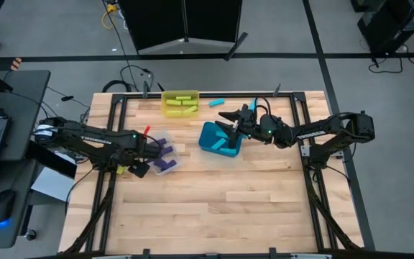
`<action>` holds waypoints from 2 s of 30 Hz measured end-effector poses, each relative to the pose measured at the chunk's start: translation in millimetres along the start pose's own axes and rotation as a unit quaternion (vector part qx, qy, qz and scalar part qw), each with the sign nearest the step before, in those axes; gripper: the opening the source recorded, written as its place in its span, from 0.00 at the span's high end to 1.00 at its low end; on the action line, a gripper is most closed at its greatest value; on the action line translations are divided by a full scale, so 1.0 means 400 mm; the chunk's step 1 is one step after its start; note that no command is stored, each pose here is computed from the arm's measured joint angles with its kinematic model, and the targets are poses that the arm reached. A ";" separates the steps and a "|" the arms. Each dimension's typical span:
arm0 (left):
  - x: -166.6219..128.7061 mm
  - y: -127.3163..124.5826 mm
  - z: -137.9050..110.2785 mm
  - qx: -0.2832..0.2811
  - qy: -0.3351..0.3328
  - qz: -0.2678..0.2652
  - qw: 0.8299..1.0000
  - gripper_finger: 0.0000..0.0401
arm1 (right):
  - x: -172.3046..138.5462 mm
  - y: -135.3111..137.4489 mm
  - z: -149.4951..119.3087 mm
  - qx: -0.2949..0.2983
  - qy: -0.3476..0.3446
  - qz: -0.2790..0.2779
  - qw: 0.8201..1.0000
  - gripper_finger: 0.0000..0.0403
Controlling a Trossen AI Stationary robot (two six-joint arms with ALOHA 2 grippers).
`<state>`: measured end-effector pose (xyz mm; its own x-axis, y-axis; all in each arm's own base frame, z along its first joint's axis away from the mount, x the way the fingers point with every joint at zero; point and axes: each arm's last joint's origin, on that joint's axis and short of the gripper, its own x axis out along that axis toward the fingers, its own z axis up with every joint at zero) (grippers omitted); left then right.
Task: Sort blocks
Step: Put the green block into the yellow bin
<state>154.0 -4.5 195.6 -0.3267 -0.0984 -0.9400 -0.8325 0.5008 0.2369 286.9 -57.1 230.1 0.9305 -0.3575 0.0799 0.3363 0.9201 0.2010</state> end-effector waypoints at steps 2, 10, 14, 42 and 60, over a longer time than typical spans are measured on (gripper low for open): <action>0.000 0.009 -0.009 -0.012 0.023 0.017 1.000 0.56 | 0.000 0.000 0.000 -0.007 0.000 0.000 1.000 0.47; 0.000 0.011 -0.006 -0.046 0.000 0.029 0.999 0.92 | 0.000 0.000 0.000 -0.034 0.000 0.000 0.999 0.47; 0.000 0.003 0.006 -0.081 -0.056 0.028 0.995 0.98 | 0.000 0.001 0.000 -0.041 0.001 0.005 0.999 0.47; 0.034 -0.018 0.042 -0.328 -0.193 0.097 0.920 1.00 | -0.001 0.005 -0.004 -0.048 0.009 0.040 0.998 0.49; 0.041 -0.061 0.046 -0.502 -0.285 -0.005 0.817 1.00 | 0.003 -0.016 0.005 -0.061 0.002 0.078 0.995 0.49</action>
<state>177.3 -2.7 169.8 -0.2952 0.4612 -0.8367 -0.8744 -0.4835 0.0420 285.4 -63.8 230.9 0.9732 -0.2092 0.0958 0.2034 0.9768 0.0665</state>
